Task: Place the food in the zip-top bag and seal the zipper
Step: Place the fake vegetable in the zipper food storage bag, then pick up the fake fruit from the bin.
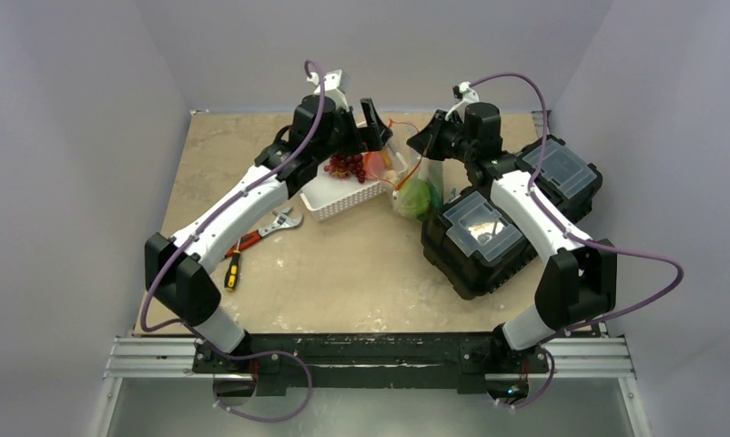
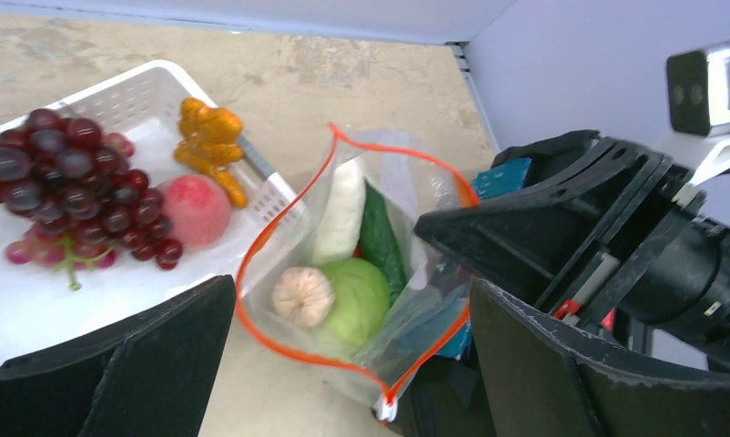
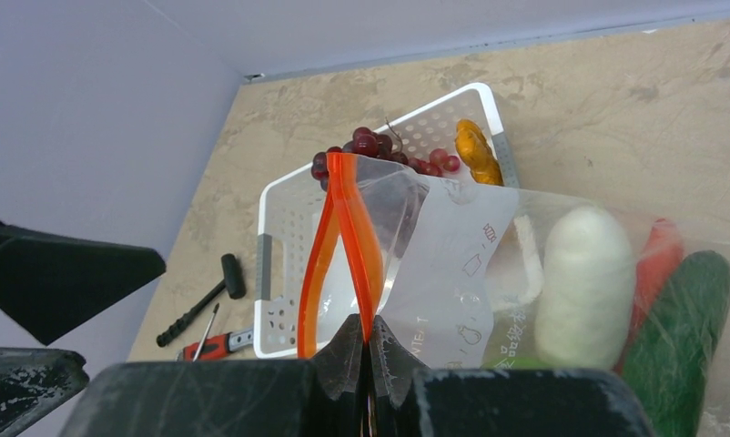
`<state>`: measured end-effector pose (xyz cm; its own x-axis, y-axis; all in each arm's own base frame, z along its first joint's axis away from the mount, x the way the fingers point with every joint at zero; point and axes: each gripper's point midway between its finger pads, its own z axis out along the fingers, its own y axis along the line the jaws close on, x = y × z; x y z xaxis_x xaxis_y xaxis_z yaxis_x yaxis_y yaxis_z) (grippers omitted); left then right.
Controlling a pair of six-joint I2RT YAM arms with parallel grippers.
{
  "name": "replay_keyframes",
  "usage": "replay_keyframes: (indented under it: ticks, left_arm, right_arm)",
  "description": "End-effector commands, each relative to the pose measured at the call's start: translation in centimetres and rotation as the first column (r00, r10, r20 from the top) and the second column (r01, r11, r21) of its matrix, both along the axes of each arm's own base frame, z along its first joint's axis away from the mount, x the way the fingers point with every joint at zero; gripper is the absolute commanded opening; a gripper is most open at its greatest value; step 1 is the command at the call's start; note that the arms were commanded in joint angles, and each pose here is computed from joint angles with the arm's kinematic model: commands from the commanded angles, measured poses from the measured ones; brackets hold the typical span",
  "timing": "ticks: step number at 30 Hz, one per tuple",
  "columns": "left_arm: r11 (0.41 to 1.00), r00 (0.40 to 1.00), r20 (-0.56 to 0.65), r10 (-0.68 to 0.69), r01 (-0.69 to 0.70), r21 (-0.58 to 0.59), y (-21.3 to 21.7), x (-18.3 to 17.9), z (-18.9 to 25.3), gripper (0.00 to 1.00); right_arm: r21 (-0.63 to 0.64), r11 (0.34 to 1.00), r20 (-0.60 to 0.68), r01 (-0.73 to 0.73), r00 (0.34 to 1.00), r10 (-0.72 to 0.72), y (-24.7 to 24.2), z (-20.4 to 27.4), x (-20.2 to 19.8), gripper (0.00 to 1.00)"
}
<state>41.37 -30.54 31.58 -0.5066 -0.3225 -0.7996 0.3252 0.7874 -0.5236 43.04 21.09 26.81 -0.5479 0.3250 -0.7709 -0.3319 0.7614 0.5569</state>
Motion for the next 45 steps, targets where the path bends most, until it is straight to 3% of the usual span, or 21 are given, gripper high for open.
replay_keyframes:
  ticks: [1, 6, 13, 20, 31, 45]
  left_arm:
    - [0.992, 0.996, 0.036, 0.082, -0.085, 0.089, 3.7, -0.5, -0.6, 0.99]
    - [0.963, 0.98, -0.02, 0.2, -0.193, 0.189, 6.8, 0.0, -4.2, 1.0]
    - [0.942, 0.969, -0.057, 0.239, -0.217, 0.257, 7.5, 2.1, -7.3, 1.0]
    - [0.942, 0.935, -0.172, 0.309, -0.275, 0.194, 8.7, 5.6, -10.8, 0.95]
    - [0.941, 0.916, -0.227, 0.331, -0.304, 0.149, 9.4, 11.5, -14.5, 0.97]
    - [0.944, 0.906, -0.266, 0.329, -0.309, 0.115, 9.1, 14.3, -18.1, 0.86]
  right_arm:
    - [0.017, 1.0, 0.1, 0.005, 0.995, -0.007, 0.0, 3.7, -0.3, 0.0]
    - [-0.066, 0.988, 0.08, 0.141, 0.987, -0.136, -2.5, 3.2, 0.7, 0.0]
    - [-0.097, 0.977, 0.094, 0.191, 0.979, -0.183, -3.5, 3.6, 1.1, 0.0]
    - [-0.111, 0.973, 0.085, 0.204, 0.977, -0.195, -3.7, 3.1, 1.5, 0.0]
    - [-0.107, 0.981, 0.065, 0.161, 0.986, -0.154, -2.8, 2.2, 1.9, 0.0]
    - [-0.097, 0.986, 0.061, 0.139, 0.989, -0.134, -2.4, 2.1, 1.8, 0.0]
